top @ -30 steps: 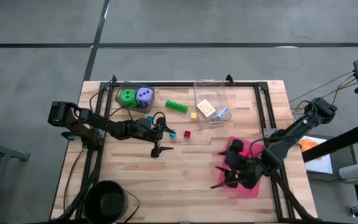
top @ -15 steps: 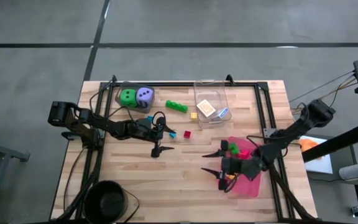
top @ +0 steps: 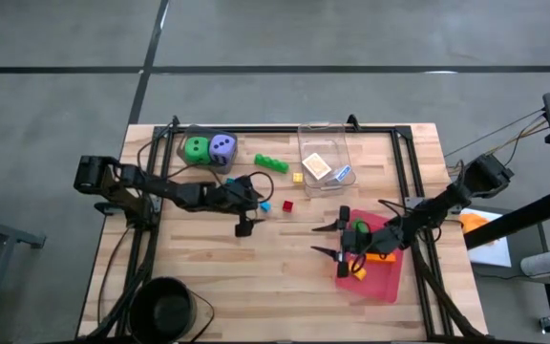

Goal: Pick & Place Toys
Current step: Put the right blue game piece into the pink bin

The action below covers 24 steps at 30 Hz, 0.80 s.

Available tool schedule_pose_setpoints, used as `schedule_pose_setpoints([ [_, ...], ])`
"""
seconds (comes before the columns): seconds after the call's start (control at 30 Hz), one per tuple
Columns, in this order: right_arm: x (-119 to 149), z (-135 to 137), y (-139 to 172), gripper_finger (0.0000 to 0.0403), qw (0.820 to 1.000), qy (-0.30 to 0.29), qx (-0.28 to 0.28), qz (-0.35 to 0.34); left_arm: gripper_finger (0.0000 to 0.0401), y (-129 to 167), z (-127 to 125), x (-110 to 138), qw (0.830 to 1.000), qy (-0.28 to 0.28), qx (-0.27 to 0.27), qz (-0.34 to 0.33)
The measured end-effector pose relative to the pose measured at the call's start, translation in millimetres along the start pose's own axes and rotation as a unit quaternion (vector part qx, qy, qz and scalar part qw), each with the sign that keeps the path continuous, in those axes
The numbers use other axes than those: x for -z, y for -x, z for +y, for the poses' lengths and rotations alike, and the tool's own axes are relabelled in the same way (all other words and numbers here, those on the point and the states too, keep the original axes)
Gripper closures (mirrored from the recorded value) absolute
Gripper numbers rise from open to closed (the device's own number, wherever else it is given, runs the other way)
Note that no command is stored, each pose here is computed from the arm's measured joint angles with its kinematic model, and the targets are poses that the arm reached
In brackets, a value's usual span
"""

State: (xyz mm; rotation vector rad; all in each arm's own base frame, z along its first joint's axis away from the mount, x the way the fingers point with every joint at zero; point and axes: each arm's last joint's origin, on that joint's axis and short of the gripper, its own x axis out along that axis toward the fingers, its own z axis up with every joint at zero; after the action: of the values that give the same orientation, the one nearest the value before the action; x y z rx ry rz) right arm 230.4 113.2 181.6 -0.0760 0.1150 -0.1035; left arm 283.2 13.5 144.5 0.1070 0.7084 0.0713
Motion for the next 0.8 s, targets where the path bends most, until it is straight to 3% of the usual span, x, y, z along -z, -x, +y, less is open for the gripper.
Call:
schedule_pose_setpoints([
  [0.13,-0.2,0.4,-0.3,0.0187,1.000,0.007,-0.011,0.000,0.0032,0.8,3.9,-10.0,0.999,-0.026,-0.030,0.031],
  [0.4,0.4,1.8,-0.1,0.0187,0.999,0.011,-0.034,0.002,0.0033,1.6,6.9,-13.3,0.992,-0.111,-0.014,0.053],
  [0.63,0.4,2.0,-0.1,0.0187,0.999,0.011,-0.037,0.002,0.0033,-1.3,12.6,-9.1,0.992,-0.110,-0.002,0.065],
  [0.8,0.3,2.0,-0.2,0.0187,0.999,0.010,-0.037,0.002,0.0033,-21.3,13.3,-6.8,0.989,-0.115,0.002,0.089],
])
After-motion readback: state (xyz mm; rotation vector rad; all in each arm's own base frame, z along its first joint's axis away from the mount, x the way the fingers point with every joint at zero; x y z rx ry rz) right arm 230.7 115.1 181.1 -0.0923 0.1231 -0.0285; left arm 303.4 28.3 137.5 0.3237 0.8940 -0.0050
